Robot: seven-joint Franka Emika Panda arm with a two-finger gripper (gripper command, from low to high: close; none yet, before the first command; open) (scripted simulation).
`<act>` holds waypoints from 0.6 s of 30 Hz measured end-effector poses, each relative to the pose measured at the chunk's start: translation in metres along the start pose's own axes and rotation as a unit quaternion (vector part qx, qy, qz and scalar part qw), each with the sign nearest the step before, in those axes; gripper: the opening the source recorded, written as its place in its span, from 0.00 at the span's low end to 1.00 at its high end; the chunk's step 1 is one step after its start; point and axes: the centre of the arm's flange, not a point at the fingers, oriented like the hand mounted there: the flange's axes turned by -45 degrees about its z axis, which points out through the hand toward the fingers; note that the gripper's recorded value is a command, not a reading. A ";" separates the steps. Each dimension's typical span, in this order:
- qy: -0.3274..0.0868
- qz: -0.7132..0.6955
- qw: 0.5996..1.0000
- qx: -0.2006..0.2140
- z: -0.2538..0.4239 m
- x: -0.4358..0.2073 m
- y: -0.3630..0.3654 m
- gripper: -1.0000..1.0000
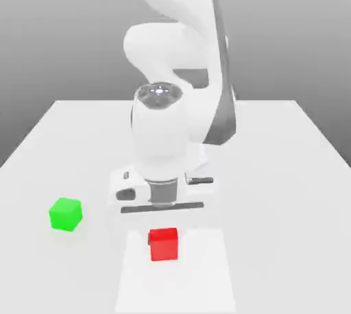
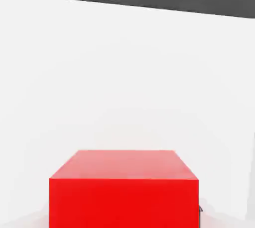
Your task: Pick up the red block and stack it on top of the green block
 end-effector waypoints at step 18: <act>0.000 0.419 0.908 0.000 -0.008 -0.145 0.207 0.00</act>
